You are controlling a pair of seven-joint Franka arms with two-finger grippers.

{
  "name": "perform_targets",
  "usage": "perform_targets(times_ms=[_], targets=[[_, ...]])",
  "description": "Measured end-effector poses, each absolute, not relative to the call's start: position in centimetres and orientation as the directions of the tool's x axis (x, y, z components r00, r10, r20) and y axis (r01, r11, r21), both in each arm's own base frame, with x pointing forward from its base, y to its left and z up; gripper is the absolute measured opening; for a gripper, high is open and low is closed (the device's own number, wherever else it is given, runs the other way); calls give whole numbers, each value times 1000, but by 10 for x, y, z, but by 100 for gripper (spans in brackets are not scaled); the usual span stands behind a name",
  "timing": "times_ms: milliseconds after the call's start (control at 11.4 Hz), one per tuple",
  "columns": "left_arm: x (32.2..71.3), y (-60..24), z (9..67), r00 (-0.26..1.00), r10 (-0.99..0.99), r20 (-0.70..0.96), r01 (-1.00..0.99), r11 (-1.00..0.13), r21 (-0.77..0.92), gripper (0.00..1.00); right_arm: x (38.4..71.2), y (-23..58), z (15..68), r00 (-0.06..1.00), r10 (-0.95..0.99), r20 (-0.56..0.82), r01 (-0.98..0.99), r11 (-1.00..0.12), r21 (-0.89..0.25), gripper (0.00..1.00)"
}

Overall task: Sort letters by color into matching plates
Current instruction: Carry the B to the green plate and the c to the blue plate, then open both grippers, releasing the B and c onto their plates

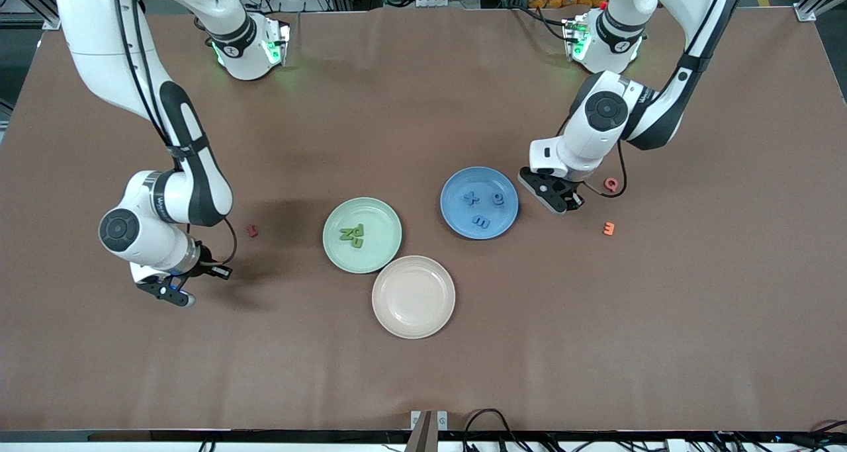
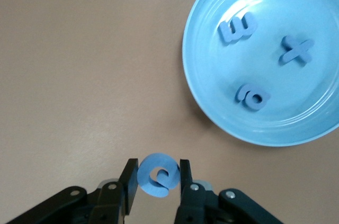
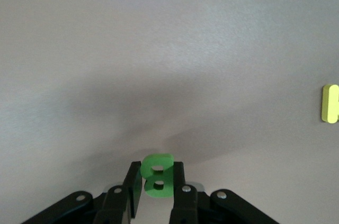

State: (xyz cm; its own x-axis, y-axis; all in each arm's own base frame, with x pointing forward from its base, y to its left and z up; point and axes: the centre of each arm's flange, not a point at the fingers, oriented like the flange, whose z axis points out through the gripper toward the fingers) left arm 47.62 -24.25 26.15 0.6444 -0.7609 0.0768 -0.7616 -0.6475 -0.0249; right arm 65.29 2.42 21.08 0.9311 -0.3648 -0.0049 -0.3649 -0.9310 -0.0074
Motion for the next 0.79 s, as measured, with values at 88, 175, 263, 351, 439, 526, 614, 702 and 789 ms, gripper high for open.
perform_targets(times_ms=[88,175,263,351,439,526,614,702,789], targets=[[474,-249,262,659,-748,79,-749,-662,-19,35,655,30,219,936,-351,-15,-351,-936,-12,28],[470,-258,262,680,-729,81,-730,-683,-14,35,657,40,224,941,-337,-23,-337,-941,-20,28],[465,-267,262,698,-711,83,-713,-701,-10,35,657,53,225,947,-319,-30,-320,-947,-28,28],[462,-276,263,712,-697,86,-699,-715,-7,35,655,66,224,953,-300,-37,-301,-953,-32,28],[458,-286,263,731,-676,88,-679,-734,-1,35,653,81,224,959,-279,-41,-281,-959,-34,28],[454,-297,261,751,-655,86,-658,-753,6,35,651,95,224,965,-259,-41,-260,-965,-35,28],[449,-306,258,768,-635,82,-638,-770,13,35,649,108,224,970,-240,-41,-241,-970,-36,28],[445,-315,254,782,-618,77,-621,-783,21,35,647,122,225,975,-219,-40,-220,-975,-36,28],[444,-324,252,794,-603,76,-607,-795,27,35,646,137,227,980,-196,-41,-198,-980,-37,28]])
